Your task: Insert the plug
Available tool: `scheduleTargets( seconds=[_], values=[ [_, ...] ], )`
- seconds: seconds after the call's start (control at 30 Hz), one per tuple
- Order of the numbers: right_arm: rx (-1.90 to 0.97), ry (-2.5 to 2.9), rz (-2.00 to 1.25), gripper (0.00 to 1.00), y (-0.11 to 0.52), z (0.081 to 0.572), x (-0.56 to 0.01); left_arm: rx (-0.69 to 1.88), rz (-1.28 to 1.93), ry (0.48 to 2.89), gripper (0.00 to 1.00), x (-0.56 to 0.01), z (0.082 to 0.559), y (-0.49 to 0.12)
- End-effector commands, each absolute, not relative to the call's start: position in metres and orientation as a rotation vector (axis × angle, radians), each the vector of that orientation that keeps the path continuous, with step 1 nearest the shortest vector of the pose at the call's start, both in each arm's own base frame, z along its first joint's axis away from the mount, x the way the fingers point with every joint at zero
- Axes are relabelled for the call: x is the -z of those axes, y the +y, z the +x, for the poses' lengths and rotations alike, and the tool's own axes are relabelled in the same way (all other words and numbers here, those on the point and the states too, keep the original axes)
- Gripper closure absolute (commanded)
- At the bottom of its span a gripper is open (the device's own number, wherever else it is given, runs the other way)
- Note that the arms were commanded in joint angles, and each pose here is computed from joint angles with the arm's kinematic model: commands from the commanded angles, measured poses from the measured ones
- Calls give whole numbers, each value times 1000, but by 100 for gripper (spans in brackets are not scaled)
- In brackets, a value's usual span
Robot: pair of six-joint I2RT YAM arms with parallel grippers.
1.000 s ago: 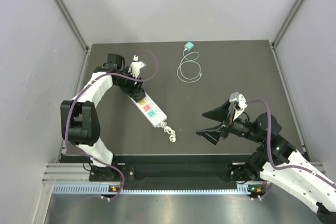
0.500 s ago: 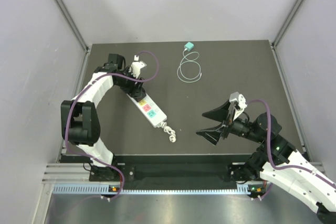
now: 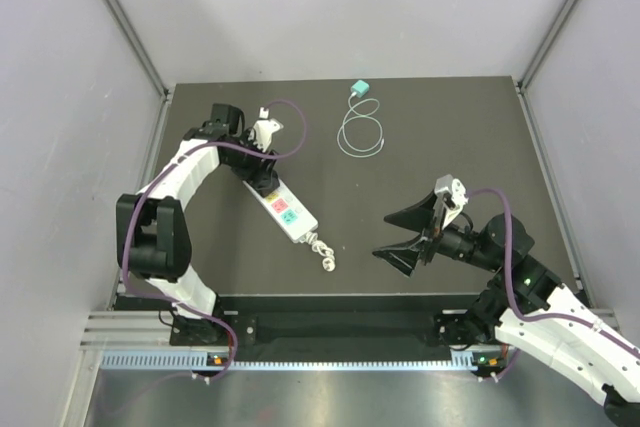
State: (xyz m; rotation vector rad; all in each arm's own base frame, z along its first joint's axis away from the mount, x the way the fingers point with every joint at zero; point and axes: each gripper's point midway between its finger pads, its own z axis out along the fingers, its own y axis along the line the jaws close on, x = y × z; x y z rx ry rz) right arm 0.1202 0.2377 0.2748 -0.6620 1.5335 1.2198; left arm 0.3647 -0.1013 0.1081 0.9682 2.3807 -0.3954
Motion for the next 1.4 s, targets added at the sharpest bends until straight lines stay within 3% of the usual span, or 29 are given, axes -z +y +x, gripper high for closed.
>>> scheduleTargets(
  seconds=[0.0,0.6,1.37],
  values=[
    [-1235,1468,-651,0,236,119,-297,449,952,2361,100,-122,348,-109],
    [-1262,1463,-630,0,230,111,-299,503,989,2288,100,-115,341,-122],
    [-1250,1465,-633,0,228,110,-298,421,946,2389,100,-85,327,-107]
  ],
)
